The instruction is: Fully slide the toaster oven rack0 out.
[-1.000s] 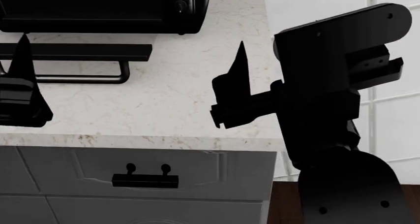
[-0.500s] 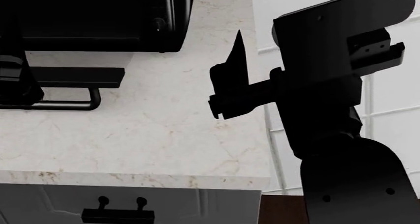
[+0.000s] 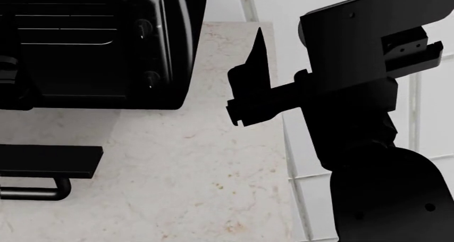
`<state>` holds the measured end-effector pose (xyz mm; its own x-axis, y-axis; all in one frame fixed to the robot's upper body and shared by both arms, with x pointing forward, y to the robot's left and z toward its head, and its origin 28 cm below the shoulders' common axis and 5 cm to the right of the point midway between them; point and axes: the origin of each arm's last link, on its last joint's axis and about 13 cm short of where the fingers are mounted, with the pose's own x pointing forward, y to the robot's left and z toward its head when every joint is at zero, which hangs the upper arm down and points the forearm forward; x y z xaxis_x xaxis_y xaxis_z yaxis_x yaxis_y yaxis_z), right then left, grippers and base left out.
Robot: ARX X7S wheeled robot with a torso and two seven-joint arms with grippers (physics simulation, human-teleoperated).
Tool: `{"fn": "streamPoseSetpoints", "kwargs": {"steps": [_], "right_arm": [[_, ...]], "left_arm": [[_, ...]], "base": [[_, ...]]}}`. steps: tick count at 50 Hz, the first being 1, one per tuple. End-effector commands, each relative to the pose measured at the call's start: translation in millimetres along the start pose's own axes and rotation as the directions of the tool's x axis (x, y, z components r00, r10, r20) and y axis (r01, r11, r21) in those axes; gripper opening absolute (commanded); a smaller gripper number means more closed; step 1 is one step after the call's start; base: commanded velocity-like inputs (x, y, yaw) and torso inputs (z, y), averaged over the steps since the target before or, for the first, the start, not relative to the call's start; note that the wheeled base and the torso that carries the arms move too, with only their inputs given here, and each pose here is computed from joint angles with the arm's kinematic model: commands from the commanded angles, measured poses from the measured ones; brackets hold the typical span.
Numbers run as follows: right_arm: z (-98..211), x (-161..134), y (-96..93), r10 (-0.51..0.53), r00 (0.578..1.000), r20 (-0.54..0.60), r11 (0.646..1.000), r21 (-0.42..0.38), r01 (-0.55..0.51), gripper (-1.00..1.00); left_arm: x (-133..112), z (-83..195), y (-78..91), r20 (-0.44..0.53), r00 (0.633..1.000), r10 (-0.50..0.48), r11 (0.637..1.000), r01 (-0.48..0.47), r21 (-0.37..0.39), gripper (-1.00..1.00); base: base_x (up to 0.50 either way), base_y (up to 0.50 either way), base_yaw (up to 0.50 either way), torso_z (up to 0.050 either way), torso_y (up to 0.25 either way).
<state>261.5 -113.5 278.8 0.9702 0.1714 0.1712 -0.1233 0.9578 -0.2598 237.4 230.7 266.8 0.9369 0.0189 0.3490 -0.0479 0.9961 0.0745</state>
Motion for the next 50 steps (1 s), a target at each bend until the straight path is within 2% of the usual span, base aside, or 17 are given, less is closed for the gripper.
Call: {"fn": "streamPoseSetpoints", "kwargs": {"steps": [1, 12, 17, 19, 21, 25, 31, 33, 38, 39, 40, 43, 50], "right_arm": [[1, 0, -0.1, 0.003, 1.000, 0.007, 1.000, 0.003, -0.003, 1.00], [3, -2, -0.8, 0.001, 1.000, 0.011, 1.000, -0.004, -0.001, 1.00], [2, -3, -2.3, 0.001, 1.000, 0.007, 1.000, -0.004, -0.001, 1.00], [1, -4, -2.9, -0.001, 1.000, 0.009, 1.000, -0.001, 0.001, 1.00], [1, -4, -2.8, 0.001, 1.000, 0.009, 1.000, -0.001, -0.001, 1.00], [3, -5, -3.1, 0.000, 1.000, 0.011, 1.000, -0.006, 0.000, 1.00], [3, -4, -3.2, -0.002, 1.000, 0.004, 1.000, -0.019, 0.002, 1.00], [3, -4, -3.4, -0.004, 1.000, 0.005, 1.000, -0.021, 0.004, 1.00], [4, -5, -4.2, -0.006, 1.000, 0.002, 1.000, -0.026, 0.006, 1.00], [4, -5, -4.3, -0.007, 1.000, 0.002, 1.000, -0.027, 0.007, 1.00], [4, -5, -4.2, -0.006, 1.000, 0.003, 1.000, -0.028, 0.007, 1.00], [4, -6, -4.5, -0.010, 1.000, 0.002, 1.000, -0.029, 0.010, 1.00], [5, -6, -4.2, -0.013, 1.000, 0.004, 0.999, -0.034, 0.013, 1.00]], "left_arm": [[0, 0, 1.6, -0.002, 1.000, 0.005, 1.000, -0.005, -0.001, 1.00], [-3, -2, 1.7, -0.024, 1.000, -0.009, 1.000, 0.010, 0.022, 1.00], [-9, -1, 5.3, -0.034, 0.999, -0.036, 0.985, 0.041, 0.165, 1.00], [-15, 1, 7.0, -0.042, 0.998, -0.055, 0.978, 0.063, 0.198, 1.00], [-20, 3, 9.1, -0.040, 0.997, -0.066, 0.958, 0.075, 0.277, 1.00], [-21, 6, 9.9, -0.046, 0.996, -0.076, 0.918, 0.088, 0.387, 1.00], [-15, 11, 5.5, -0.069, 0.991, -0.117, 0.834, 0.135, 0.535, 1.00], [-10, 12, 4.1, -0.079, 0.989, -0.128, 0.821, 0.150, 0.551, 1.00], [-5, 7, -2.3, -0.112, 0.978, -0.174, 0.758, 0.206, 0.619, 1.00], [-5, 7, -2.8, -0.113, 0.978, -0.175, 0.756, 0.207, 0.621, 1.00], [-2, 7, -3.8, -0.122, 0.976, -0.180, 0.730, 0.216, 0.648, 1.00], [2, 6, -6.3, -0.128, 0.974, -0.185, 0.707, 0.222, 0.671, 1.00], [10, 5, -11.8, -0.132, 0.974, -0.182, 0.620, 0.218, 0.754, 1.00]], "base": [[0.00, 0.00, 0.00, 0.000, 0.000], [0.00, 0.00, 0.00, 0.000, 0.000], [0.00, 0.00, 0.00, 0.000, 0.000], [0.00, 0.00, 0.00, 0.000, 0.000], [0.00, 0.00, 0.00, 0.000, 0.000], [0.00, 0.00, 0.00, 0.000, 0.000], [0.00, 0.00, 0.00, 0.000, 0.000], [0.00, 0.00, 0.00, 0.000, 0.000], [0.00, 0.00, 0.00, 0.000, 0.000], [0.00, 0.00, 0.00, 0.000, 0.000], [0.00, 0.00, 0.00, 0.000, 0.000], [0.00, 0.00, 0.00, 0.000, 0.000], [0.00, 0.00, 0.00, 0.000, 0.000]]}}
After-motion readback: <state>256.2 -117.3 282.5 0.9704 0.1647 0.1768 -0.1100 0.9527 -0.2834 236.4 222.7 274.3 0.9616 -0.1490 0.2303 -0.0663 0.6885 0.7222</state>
